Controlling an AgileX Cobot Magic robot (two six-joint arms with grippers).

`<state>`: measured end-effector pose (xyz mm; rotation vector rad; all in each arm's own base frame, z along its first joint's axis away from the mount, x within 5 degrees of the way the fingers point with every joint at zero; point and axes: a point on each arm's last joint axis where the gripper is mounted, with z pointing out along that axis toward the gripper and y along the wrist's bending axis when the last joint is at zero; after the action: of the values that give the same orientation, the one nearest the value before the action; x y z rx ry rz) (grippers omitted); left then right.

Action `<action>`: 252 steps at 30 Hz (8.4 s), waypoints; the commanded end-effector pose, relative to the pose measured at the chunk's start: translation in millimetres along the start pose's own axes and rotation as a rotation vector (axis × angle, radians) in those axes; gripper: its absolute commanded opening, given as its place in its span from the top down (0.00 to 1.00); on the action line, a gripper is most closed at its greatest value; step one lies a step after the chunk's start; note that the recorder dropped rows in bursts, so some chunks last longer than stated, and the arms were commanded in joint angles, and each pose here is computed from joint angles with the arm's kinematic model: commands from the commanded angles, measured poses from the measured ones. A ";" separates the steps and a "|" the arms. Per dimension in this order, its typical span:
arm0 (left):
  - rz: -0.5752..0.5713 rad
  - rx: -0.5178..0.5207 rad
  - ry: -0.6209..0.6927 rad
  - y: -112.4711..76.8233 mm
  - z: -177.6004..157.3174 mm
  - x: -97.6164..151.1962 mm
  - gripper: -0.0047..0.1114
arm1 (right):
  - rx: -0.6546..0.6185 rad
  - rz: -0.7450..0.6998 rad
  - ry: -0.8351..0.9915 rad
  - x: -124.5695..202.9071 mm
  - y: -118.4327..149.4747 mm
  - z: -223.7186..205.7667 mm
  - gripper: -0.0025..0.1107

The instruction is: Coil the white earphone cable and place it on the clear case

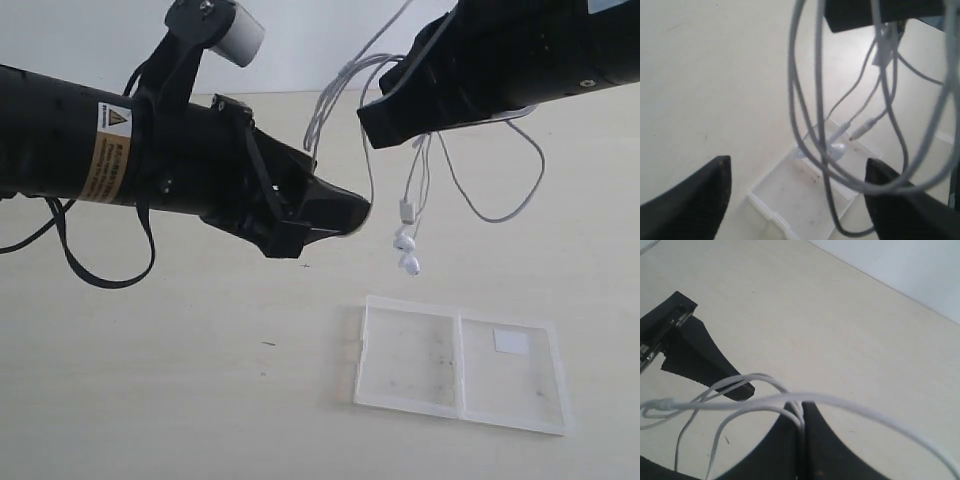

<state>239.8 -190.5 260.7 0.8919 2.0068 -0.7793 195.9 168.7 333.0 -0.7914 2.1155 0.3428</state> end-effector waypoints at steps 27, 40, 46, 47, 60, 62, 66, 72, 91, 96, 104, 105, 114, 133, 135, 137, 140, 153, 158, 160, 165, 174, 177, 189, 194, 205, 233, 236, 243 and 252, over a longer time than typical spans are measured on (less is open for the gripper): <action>-0.102 -0.041 -0.103 -4.9 -19.9 -15.4 0.24 | 0.037 0.039 0.085 5.8 -3.1 19.4 0.98; -0.098 -0.094 -0.157 -6.1 -33.6 -23.5 0.24 | 0.112 0.036 0.139 10.8 -9.8 17.7 0.98; -0.092 -0.113 -0.189 -8.1 -41.8 -28.0 0.24 | 0.130 0.037 0.159 12.6 -11.3 17.9 0.98; -0.090 -0.116 -0.193 -8.3 -42.9 -28.5 0.24 | 0.132 0.037 0.167 13.3 -11.5 17.7 0.98; 0.018 -0.215 -0.313 -17.7 -81.6 -44.3 0.30 | 0.146 -0.001 0.324 27.0 -13.2 5.0 0.98; 0.041 -0.258 -0.360 -20.4 -95.7 -48.9 0.36 | 0.118 -0.015 0.345 28.7 -11.0 3.1 0.98; 0.077 -0.316 -0.456 -28.6 -124.2 -56.2 0.52 | 0.084 -0.020 0.387 32.4 -8.2 -0.9 0.98; 0.133 -0.375 -0.541 -38.1 -153.5 -57.1 0.96 | 0.122 -0.059 0.416 34.6 -12.3 -2.9 0.98; -0.008 -0.430 -0.549 -46.4 -177.5 49.6 0.96 | 0.148 -0.072 0.416 89.7 -13.4 15.5 0.98; 0.001 -0.423 -0.578 -50.7 -184.3 58.8 0.96 | 0.198 -0.095 0.414 103.2 -17.6 26.2 0.98; 0.017 -0.400 -0.616 -56.9 -192.2 61.3 0.96 | 0.196 -0.146 0.402 112.1 -17.8 37.5 0.98; 0.017 -0.400 -0.615 -56.9 -192.1 61.5 0.96 | 0.186 -0.141 0.395 113.1 -16.7 39.5 0.98; 0.010 -0.401 -0.591 -54.8 -187.3 68.3 0.96 | 0.161 -0.219 0.449 134.1 -15.3 58.8 0.98; -0.013 -0.392 -0.592 -54.8 -186.6 69.1 0.96 | 0.101 -0.247 0.646 174.1 -10.1 104.5 0.98; -0.013 -0.392 -0.592 -54.8 -186.6 69.1 0.96 | 0.103 -0.248 0.663 176.4 -10.3 105.7 0.98; -0.013 -0.392 -0.592 -54.8 -186.6 69.1 0.96 | 0.100 -0.248 0.659 176.4 -10.0 106.3 0.98; -0.013 -0.392 -0.592 -54.8 -186.6 69.1 0.96 | 0.093 -0.239 0.645 175.5 -9.1 107.2 0.98; -0.013 -0.395 -0.593 -54.6 -186.7 69.1 0.96 | 0.094 -0.204 0.653 176.0 -8.3 105.9 0.52; -0.013 -0.395 -0.593 -54.6 -186.7 69.1 0.96 | 0.102 -0.192 0.639 171.9 -8.8 100.5 0.39; -0.013 -0.395 -0.593 -54.6 -186.7 69.1 0.96 | 0.106 -0.190 0.624 168.7 -9.2 96.9 0.36; -0.013 -0.395 -0.593 -54.6 -186.7 69.1 0.96 | 0.093 -0.178 0.615 163.5 -8.2 86.7 0.34; -0.013 -0.395 -0.591 -54.4 -186.4 69.5 0.96 | -0.053 -0.154 0.639 164.0 4.5 79.3 0.34; -0.013 -0.395 -0.591 -54.4 -186.4 69.5 0.96 | -0.053 -0.149 0.639 164.0 4.6 79.3 0.34; -0.016 -0.391 -0.587 -54.4 -185.5 70.7 0.96 | -0.053 -0.118 0.645 137.1 5.0 76.3 0.34; -0.016 -0.389 -0.586 -54.5 -185.3 70.8 0.96 | -0.063 -0.099 0.670 126.7 6.0 73.2 0.34; -0.016 -0.389 -0.586 -54.5 -185.3 70.8 0.96 | -0.048 -0.061 0.627 102.1 5.4 66.0 0.35; 0.007 -0.431 -0.751 -64.2 -216.4 74.0 0.96 | -0.091 0.210 0.215 77.2 9.3 -29.4 0.96; 0.007 -0.431 -0.751 -64.2 -216.4 74.0 0.96 | -0.092 0.202 0.220 77.8 9.4 -29.5 0.96; 0.010 -0.433 -0.751 -64.2 -216.4 74.0 0.96 | -0.136 -0.068 0.341 88.5 10.5 -25.9 0.78; 0.011 -0.431 -0.750 -64.4 -216.4 74.0 0.96 | -0.231 -0.183 0.433 96.6 16.3 -22.5 0.70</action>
<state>67.7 -39.5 319.8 0.2972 1.4117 -0.5310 130.3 128.3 277.3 -1.1603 2.3901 0.3349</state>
